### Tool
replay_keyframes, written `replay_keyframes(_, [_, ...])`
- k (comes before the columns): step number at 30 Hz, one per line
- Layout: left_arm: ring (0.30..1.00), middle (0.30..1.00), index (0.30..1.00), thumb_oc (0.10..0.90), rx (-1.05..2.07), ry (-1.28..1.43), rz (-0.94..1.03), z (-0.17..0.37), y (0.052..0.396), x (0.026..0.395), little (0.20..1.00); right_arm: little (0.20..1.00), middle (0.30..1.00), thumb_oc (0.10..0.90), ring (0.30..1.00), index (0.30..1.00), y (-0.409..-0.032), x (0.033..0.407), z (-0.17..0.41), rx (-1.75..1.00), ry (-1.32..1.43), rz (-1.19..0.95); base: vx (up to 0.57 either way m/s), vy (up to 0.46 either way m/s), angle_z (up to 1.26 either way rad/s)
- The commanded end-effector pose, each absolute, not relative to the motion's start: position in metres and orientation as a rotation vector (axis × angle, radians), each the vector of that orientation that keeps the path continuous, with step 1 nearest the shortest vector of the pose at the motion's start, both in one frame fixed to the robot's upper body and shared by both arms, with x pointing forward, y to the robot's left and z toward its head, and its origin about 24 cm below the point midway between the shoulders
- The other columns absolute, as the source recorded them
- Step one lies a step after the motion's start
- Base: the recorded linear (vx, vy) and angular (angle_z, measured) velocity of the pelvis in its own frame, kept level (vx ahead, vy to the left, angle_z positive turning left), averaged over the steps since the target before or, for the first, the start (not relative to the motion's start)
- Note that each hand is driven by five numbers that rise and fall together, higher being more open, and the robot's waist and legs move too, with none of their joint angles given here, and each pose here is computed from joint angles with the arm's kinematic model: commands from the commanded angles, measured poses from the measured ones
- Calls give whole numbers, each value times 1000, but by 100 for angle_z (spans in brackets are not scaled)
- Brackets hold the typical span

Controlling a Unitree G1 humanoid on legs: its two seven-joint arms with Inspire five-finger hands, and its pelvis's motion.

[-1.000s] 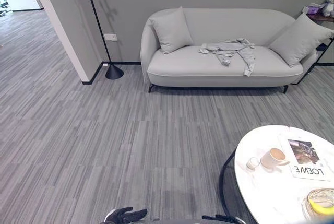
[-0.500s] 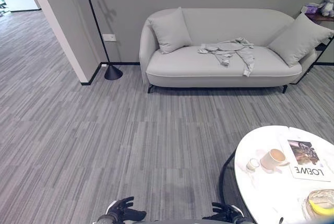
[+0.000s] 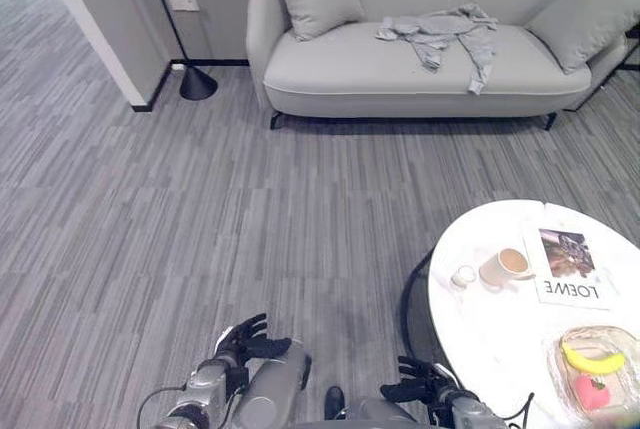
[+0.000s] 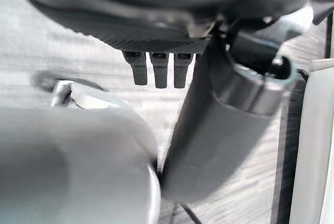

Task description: Hang the clothes on the sofa on the clothes rack.

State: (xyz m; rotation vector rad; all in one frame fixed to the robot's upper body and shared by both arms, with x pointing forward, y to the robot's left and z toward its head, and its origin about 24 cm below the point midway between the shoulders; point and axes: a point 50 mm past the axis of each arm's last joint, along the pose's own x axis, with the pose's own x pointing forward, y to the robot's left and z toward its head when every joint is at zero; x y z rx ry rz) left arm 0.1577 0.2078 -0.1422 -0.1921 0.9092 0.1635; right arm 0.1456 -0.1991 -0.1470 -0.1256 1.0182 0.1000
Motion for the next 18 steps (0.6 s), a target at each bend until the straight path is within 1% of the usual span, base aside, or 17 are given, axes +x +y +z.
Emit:
replay_keyframes(1, [900, 900, 900, 800, -117, 992, 129, -151, 215, 132, 900, 900, 900, 800, 900, 900, -197, 162, -136, -115, 906, 133, 717, 225, -11])
replay_keyframes(3, [900, 900, 900, 800, -96, 1010, 140, -152, 220, 126, 900, 900, 900, 800, 900, 900, -195, 164, -135, -114, 901, 141, 565, 218, -25])
replay_keyframes(6, [900, 900, 900, 800, -146, 1070, 233, -157, 233, 102, 900, 900, 900, 800, 900, 900, -187, 163, -136, -100, 901, 178, 692, 363, -38])
replay_keyframes(9, [900, 900, 900, 800, -141, 1133, 244, -161, 242, 77, 900, 900, 900, 800, 900, 900, -186, 144, -143, -76, 937, 197, 874, 440, -109])
replay_keyframes(10, [900, 900, 900, 800, -139, 1130, 243, -160, 243, 79, 900, 900, 900, 800, 900, 900, -186, 143, -143, -83, 948, 198, 799, 455, -2])
replay_keyframes(12, [900, 900, 900, 800, -130, 1124, 244, -159, 244, 81, 900, 900, 900, 800, 900, 900, -187, 143, -144, -96, 955, 199, 351, 257, -12])
replay_keyframes(15, [900, 900, 900, 800, -120, 1100, 233, -157, 245, 91, 900, 900, 900, 800, 900, 900, -193, 135, -148, -107, 997, 158, 606, 434, 27])
replay_keyframes(16, [900, 900, 900, 800, -133, 1080, 218, -156, 243, 96, 900, 900, 900, 800, 900, 900, -197, 121, -153, -91, 1042, 127, 397, 123, 93])
replay_keyframes(17, [900, 900, 900, 800, -133, 1080, 218, -156, 243, 96, 900, 900, 900, 800, 900, 900, -197, 121, -153, -91, 1042, 127, 1005, 110, 96])
replay_keyframes(18, [900, 900, 900, 800, -119, 1063, 181, -154, 239, 104, 900, 900, 900, 800, 900, 900, -205, 112, -155, -66, 1070, 80, 1070, -36, 154])
